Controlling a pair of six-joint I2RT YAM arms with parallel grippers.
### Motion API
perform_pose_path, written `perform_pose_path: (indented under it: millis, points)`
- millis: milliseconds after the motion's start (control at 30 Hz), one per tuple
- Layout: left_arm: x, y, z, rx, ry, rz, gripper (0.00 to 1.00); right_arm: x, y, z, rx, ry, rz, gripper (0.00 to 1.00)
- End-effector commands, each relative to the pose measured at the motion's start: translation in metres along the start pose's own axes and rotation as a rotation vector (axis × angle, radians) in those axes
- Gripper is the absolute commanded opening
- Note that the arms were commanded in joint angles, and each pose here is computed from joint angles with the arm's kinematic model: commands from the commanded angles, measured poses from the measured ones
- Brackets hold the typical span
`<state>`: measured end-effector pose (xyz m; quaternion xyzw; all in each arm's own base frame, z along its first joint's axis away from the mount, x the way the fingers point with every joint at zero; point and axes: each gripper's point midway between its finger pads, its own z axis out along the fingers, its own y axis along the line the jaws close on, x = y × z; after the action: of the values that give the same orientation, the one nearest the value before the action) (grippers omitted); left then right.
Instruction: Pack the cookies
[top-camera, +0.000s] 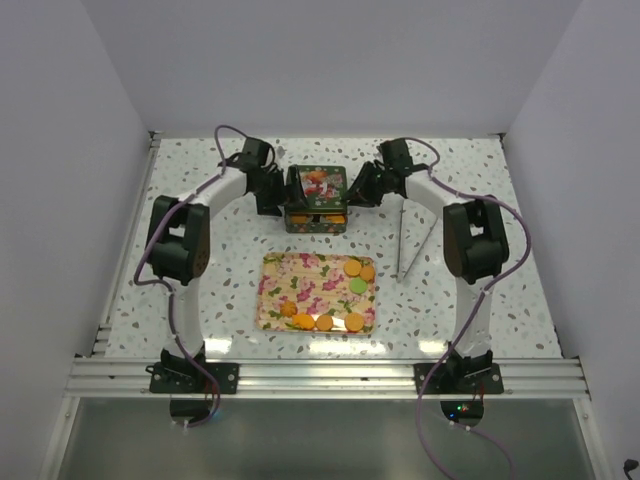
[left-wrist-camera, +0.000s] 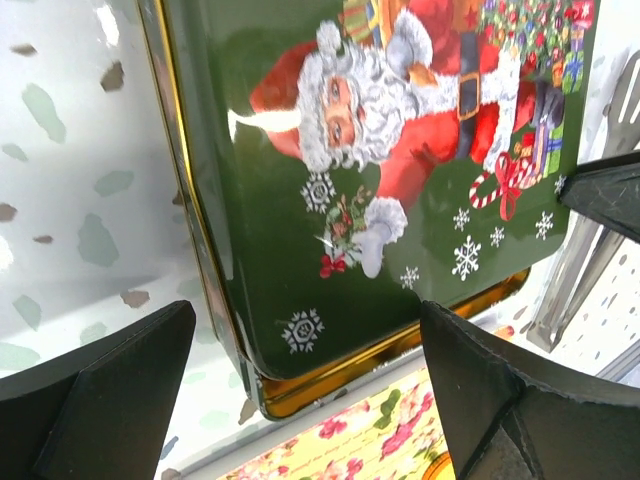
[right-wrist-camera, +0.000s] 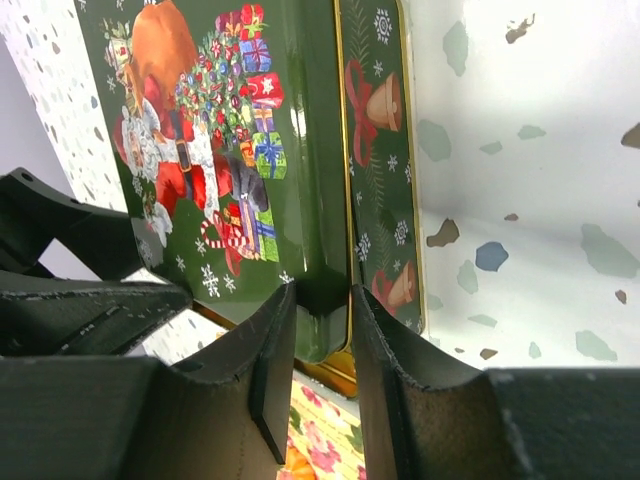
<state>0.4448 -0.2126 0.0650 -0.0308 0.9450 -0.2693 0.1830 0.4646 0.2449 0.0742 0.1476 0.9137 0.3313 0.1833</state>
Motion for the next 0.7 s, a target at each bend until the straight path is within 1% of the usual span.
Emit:
perform_pose_path:
  millis: [0, 167, 467, 667]
  points:
    - [0.012, -0.008, -0.009, 0.001, 0.006, 0.019, 1.00, 0.007, -0.003, -0.010, 0.024, -0.010, -0.017, 0.30]
    - [0.017, -0.016, -0.017, 0.018, -0.001, 0.026, 1.00, 0.014, -0.008, -0.015, 0.027, -0.004, -0.016, 0.29]
    - [0.036, -0.015, -0.023, 0.018, 0.011, 0.021, 1.00, 0.025, -0.013, -0.024, 0.031, -0.002, -0.015, 0.28]
    - [0.040, -0.019, -0.031, 0.024, -0.002, 0.023, 1.00, 0.030, -0.012, -0.031, 0.024, -0.003, -0.016, 0.28]
